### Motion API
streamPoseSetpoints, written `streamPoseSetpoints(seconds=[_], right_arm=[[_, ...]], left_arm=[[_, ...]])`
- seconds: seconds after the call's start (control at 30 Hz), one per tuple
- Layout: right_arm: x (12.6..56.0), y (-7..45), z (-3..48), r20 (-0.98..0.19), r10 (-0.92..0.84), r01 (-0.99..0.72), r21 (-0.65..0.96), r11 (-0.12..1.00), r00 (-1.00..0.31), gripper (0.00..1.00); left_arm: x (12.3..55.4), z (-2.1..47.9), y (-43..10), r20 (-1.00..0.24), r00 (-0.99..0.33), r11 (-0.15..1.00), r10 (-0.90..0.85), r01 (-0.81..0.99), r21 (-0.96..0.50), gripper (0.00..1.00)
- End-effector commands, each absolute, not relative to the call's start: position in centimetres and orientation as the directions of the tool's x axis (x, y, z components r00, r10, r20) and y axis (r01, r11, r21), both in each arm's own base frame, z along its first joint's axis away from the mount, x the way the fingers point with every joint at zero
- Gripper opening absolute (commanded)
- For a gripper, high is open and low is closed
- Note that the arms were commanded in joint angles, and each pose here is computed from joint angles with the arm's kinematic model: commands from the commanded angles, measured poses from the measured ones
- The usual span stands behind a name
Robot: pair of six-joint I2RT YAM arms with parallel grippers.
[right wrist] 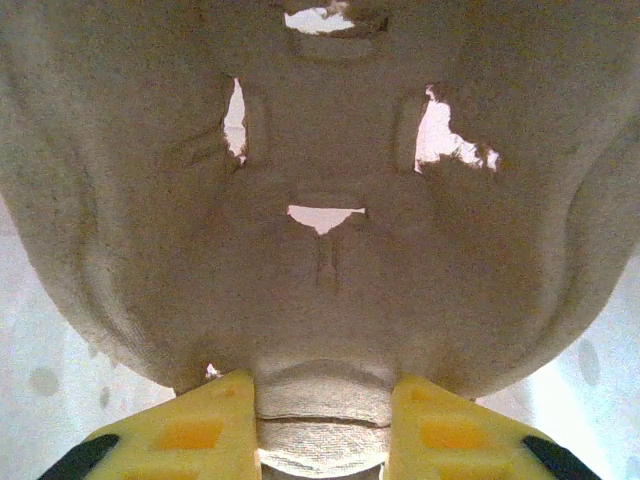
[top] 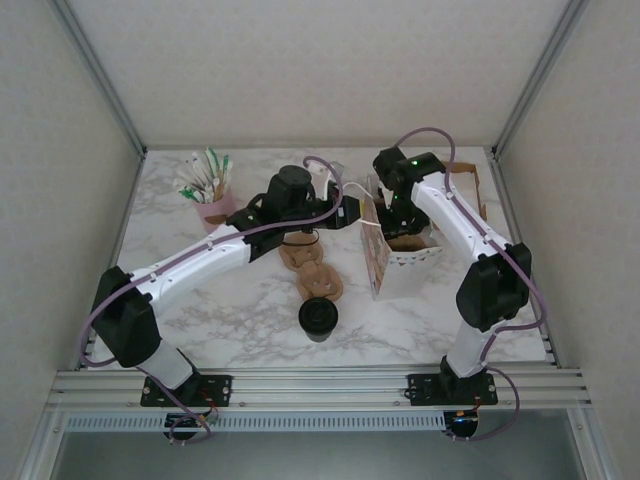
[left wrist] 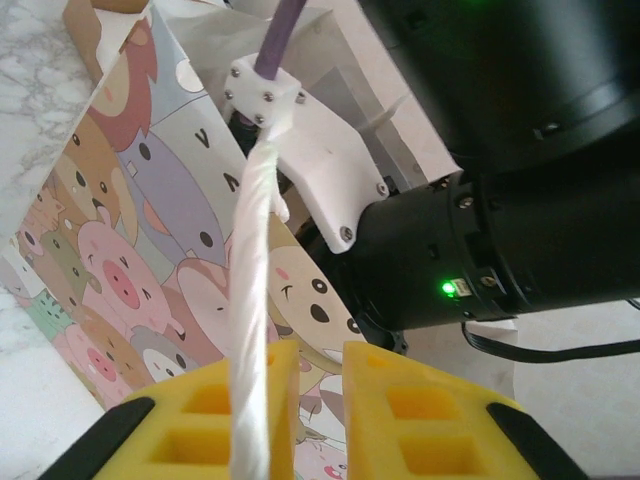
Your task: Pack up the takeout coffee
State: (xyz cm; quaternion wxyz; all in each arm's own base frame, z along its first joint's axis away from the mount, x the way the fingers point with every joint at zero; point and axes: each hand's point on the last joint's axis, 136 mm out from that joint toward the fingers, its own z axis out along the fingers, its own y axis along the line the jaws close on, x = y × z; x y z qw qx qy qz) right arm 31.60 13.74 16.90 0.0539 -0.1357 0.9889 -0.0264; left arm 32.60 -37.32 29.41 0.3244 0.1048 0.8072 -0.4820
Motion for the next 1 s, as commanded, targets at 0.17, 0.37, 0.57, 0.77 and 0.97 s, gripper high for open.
streamPoseSetpoints(seconds=[0.17, 0.37, 0.57, 0.77, 0.97], right_arm=[[29.3, 13.2, 16.6, -0.074, -0.264, -0.259, -0.07, 0.963, -0.962, 0.29], [28.9, 13.1, 14.7, -0.069, -0.255, -0.25, -0.068, 0.966, -0.964, 0.29], [29.4, 13.0, 12.5, -0.074, -0.25, -0.245, -0.078, 0.966, -0.965, 0.29], [29.8, 13.0, 10.7, -0.078, -0.252, -0.246, -0.086, 0.966, -0.964, 0.29], [29.4, 12.8, 9.2, -0.081, -0.248, -0.241, -0.089, 0.966, -0.965, 0.29]], left_arm=[[31.6, 31.2, -35.8, -0.639, -0.743, 0.516, -0.199, 0.475, -0.713, 0.24], [31.9, 31.2, -35.8, -0.648, -0.737, 0.537, -0.192, 0.474, -0.698, 0.36], [32.0, 31.3, -35.6, -0.656, -0.729, 0.546, -0.198, 0.473, -0.691, 0.39], [32.0, 31.5, -35.3, -0.662, -0.722, 0.553, -0.201, 0.475, -0.685, 0.39], [32.1, 31.4, -35.3, -0.664, -0.72, 0.557, -0.201, 0.474, -0.682, 0.39]])
